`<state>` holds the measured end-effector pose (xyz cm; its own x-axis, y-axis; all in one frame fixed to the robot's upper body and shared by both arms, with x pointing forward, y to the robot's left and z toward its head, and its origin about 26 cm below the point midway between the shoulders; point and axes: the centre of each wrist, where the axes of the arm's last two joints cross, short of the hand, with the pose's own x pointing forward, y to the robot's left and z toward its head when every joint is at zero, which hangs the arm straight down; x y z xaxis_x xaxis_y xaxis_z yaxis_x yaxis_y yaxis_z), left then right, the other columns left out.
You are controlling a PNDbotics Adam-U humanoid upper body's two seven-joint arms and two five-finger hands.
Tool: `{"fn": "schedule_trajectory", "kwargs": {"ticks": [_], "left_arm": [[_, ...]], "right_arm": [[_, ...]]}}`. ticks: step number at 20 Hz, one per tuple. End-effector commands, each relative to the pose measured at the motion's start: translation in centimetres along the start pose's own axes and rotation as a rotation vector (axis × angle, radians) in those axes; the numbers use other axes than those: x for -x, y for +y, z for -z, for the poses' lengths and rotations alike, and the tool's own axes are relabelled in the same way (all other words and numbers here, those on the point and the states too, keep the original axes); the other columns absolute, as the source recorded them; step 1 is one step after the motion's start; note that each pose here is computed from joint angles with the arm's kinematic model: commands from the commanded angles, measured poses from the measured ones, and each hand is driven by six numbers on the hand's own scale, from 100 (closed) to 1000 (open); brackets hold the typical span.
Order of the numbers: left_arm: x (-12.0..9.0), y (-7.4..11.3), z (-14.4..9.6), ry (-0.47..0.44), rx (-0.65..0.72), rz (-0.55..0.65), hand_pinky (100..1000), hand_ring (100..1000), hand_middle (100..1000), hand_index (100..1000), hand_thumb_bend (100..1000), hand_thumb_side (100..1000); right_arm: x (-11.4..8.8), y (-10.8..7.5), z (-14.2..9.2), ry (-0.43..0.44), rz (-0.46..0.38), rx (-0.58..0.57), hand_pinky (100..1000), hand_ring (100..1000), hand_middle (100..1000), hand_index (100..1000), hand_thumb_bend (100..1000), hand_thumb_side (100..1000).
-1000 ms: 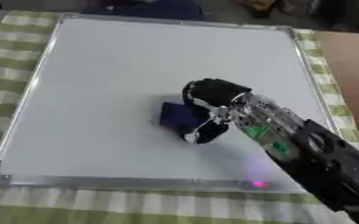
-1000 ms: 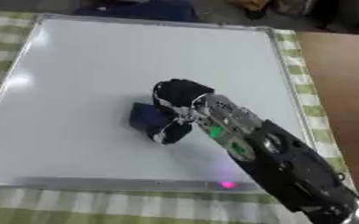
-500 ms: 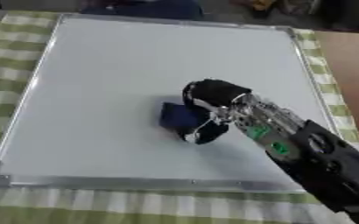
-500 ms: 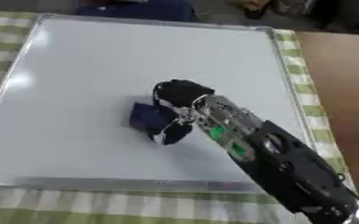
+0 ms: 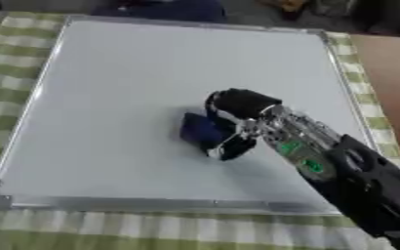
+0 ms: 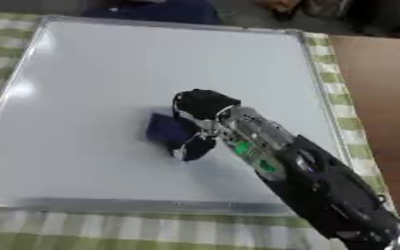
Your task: Wipe the whiteboard clean with a brush.
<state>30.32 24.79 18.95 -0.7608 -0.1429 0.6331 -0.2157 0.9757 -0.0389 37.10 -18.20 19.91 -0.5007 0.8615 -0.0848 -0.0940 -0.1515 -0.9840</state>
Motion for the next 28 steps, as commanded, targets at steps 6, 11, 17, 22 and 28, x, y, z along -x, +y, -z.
{"fn": "schedule_trajectory", "kwargs": {"ticks": [6,11,17,22,28], "left_arm": [[-0.6,0.1,0.4,-0.028,0.009,0.000,641,778,756,809,223,1000],[-0.6,0.1,0.4,-0.026,0.008,0.001,642,779,756,809,222,1000],[-0.6,0.1,0.4,-0.026,0.009,0.002,642,780,756,809,222,1000],[-0.6,0.1,0.4,-0.025,0.010,0.003,642,780,756,809,221,1000],[-0.6,0.2,0.4,-0.027,0.012,0.005,643,780,756,809,221,1000]], "right_arm": [[1.5,-0.6,-0.9,0.026,0.000,0.001,603,692,476,143,192,294],[2.3,-0.6,-1.5,0.051,-0.002,0.004,603,694,465,151,177,290],[3.4,-0.6,-2.5,0.089,-0.005,0.008,604,698,452,156,158,280],[4.2,-1.1,-3.5,0.119,-0.017,0.027,600,696,426,156,124,253],[5.6,-1.6,-4.6,0.170,-0.043,0.030,598,700,408,161,100,209]]}}
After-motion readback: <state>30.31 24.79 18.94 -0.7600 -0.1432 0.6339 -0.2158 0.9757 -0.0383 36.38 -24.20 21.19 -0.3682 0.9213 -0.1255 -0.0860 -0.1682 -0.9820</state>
